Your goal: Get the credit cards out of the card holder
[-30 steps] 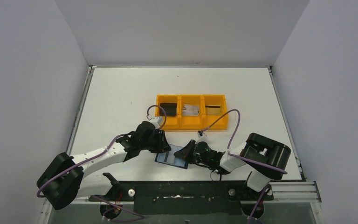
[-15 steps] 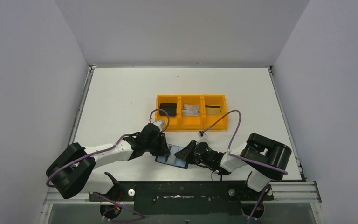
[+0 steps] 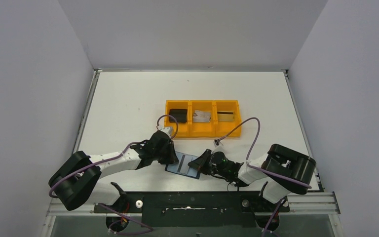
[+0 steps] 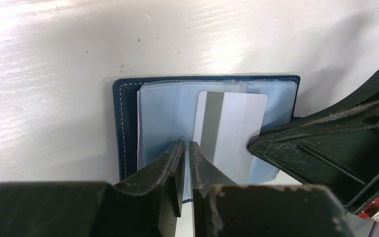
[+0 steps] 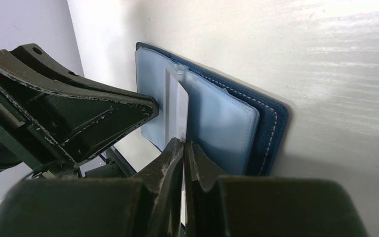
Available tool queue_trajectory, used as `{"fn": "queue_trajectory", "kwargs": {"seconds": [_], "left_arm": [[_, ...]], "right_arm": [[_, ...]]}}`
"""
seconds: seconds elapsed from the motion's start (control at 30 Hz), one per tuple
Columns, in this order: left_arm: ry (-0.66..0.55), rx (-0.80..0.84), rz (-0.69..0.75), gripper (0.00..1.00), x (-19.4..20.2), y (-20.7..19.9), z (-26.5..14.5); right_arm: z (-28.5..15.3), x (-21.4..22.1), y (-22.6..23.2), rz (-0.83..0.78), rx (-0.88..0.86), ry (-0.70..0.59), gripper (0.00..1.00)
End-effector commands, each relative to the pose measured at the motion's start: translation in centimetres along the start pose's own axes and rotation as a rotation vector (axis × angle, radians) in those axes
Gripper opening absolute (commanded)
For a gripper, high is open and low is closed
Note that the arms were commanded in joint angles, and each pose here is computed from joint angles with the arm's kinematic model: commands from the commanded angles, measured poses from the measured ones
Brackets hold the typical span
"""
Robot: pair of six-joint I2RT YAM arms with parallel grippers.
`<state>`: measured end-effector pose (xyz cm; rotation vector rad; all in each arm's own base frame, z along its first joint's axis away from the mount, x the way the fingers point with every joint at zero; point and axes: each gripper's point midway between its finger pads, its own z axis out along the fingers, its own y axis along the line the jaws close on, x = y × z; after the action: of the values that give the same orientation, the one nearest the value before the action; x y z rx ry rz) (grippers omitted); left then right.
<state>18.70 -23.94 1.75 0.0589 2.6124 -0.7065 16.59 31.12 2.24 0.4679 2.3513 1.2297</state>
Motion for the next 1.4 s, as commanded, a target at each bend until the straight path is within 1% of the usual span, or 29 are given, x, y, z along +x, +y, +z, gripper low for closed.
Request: {"fn": "queue_trajectory", "kwargs": {"seconds": [0.0, 0.07, 0.17, 0.33, 0.43, 0.57, 0.63, 0.77, 0.9, 0.97, 1.07, 1.2, 1.23, 1.37], "left_arm": [[0.048, -0.148, 0.015, 0.10, 1.8, 3.7, 0.0], [0.045, -0.143, 0.015, 0.10, 1.9, 3.7, 0.0], [0.041, -0.121, 0.013, 0.10, 1.8, 3.3, 0.0], [0.048, -0.084, 0.019, 0.10, 1.7, 2.5, 0.1], [0.054, -0.096, 0.023, 0.10, 1.7, 2.6, 0.0], [0.052, -0.101, 0.023, 0.10, 1.8, 2.9, -0.2], [0.054, -0.104, 0.021, 0.10, 2.0, 3.0, -0.4], [0.045, -0.108, 0.016, 0.10, 2.0, 3.1, -0.6], [0.034, -0.099, 0.020, 0.10, 1.8, 3.0, -0.7], [0.034, -0.094, 0.020, 0.10, 1.7, 2.8, -0.8], [0.035, -0.087, 0.028, 0.10, 1.7, 2.7, -0.8], [0.043, -0.096, 0.037, 0.10, 1.7, 2.8, -0.8], [0.044, -0.095, 0.037, 0.10, 1.7, 2.8, -0.8], [0.038, -0.086, 0.034, 0.10, 1.8, 2.7, -1.0]], "right_arm": [[-0.9, -0.9, -0.7, 0.001, 0.012, -0.054, 0.02], [-1.2, -1.1, -1.1, 0.004, 0.021, -0.060, 0.02], [-1.0, -1.1, -0.6, -0.024, 0.030, -0.055, 0.05], [0.6, -0.3, 1.3, -0.031, -0.005, -0.029, 0.19], [1.0, 0.1, 1.1, -0.006, -0.011, -0.032, 0.22], [0.9, 0.0, 1.3, 0.020, -0.043, -0.048, 0.17], [0.7, 0.0, 0.9, 0.023, -0.031, -0.054, 0.17], [0.3, -0.3, 0.5, 0.023, -0.010, -0.068, 0.19], [-0.4, -0.6, 0.6, 0.040, -0.036, -0.085, 0.22], [-0.6, -0.6, 0.7, 0.037, -0.053, -0.084, 0.19], [-0.4, -0.2, 1.5, 0.029, -0.091, -0.059, 0.06], [-0.3, 0.1, 2.4, 0.052, -0.161, -0.043, 0.02], [-0.3, 0.1, 2.2, 0.056, -0.160, -0.045, 0.00], [-0.4, 0.1, 0.0, 0.071, -0.085, -0.057, 0.00]]}}
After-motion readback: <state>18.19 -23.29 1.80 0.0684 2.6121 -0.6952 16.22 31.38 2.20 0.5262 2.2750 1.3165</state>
